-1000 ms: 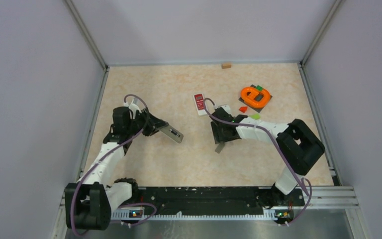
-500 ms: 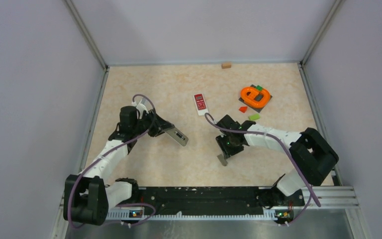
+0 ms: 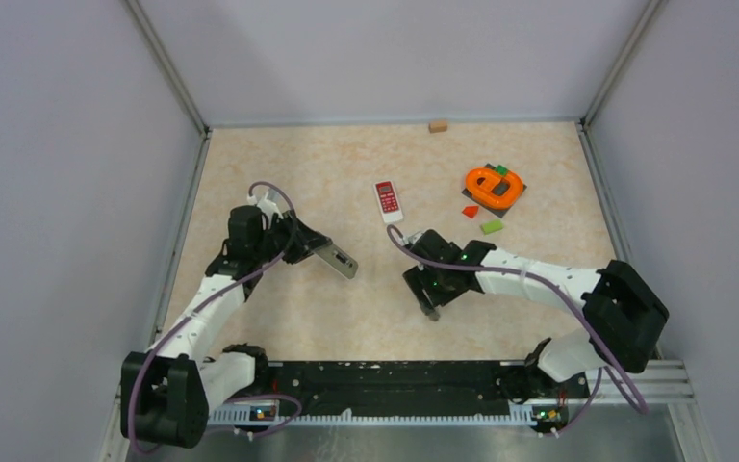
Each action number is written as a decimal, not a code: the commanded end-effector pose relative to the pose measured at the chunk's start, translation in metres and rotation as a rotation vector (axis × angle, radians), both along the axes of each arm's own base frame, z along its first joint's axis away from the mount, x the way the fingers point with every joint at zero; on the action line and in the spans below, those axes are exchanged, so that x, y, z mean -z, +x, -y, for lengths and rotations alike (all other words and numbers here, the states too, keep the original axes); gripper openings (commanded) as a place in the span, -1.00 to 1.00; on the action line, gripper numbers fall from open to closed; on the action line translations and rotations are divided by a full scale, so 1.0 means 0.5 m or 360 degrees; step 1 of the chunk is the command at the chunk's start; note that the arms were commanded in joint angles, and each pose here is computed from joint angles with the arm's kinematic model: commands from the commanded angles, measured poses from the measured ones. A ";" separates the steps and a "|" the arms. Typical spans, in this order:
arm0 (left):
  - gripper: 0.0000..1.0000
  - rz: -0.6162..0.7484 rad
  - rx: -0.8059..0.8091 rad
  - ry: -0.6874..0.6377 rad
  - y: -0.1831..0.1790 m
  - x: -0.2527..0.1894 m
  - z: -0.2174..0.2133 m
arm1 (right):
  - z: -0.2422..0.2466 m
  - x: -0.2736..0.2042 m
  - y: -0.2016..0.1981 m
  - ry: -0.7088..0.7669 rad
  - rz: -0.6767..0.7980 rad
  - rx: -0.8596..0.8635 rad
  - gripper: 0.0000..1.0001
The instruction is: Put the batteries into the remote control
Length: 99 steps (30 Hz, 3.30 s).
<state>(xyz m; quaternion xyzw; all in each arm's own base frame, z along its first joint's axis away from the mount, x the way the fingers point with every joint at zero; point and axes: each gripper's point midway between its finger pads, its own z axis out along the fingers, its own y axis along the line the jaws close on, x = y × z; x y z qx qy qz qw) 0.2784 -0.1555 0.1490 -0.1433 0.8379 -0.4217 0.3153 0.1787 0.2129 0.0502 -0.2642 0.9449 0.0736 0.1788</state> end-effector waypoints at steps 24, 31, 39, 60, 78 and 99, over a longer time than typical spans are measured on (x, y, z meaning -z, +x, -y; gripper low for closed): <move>-1.00 0.0129 0.0161 -0.0061 0.017 -0.050 0.028 | -0.025 0.063 -0.038 -0.0154 -0.0187 -0.0044 -0.38; -1.00 0.0123 0.0307 -0.0078 0.011 -0.034 0.057 | -0.018 0.015 0.015 -0.0152 0.0040 -0.0021 -0.52; -1.00 0.0214 0.0719 -0.0199 -0.013 -0.030 0.170 | -0.076 -0.141 0.037 0.0271 0.0390 -0.0367 -0.62; -1.00 0.0373 0.0927 -0.0440 -0.007 -0.072 0.252 | -0.162 -0.234 0.054 0.0384 0.0485 -0.0471 -0.60; -1.00 0.0331 0.1014 -0.0489 -0.030 -0.085 0.267 | -0.192 -0.226 0.074 0.0377 0.0505 -0.0505 -0.58; -1.00 0.0399 0.0924 -0.0469 -0.011 -0.095 0.267 | -0.171 -0.183 0.045 0.0280 0.0317 -0.0478 -0.57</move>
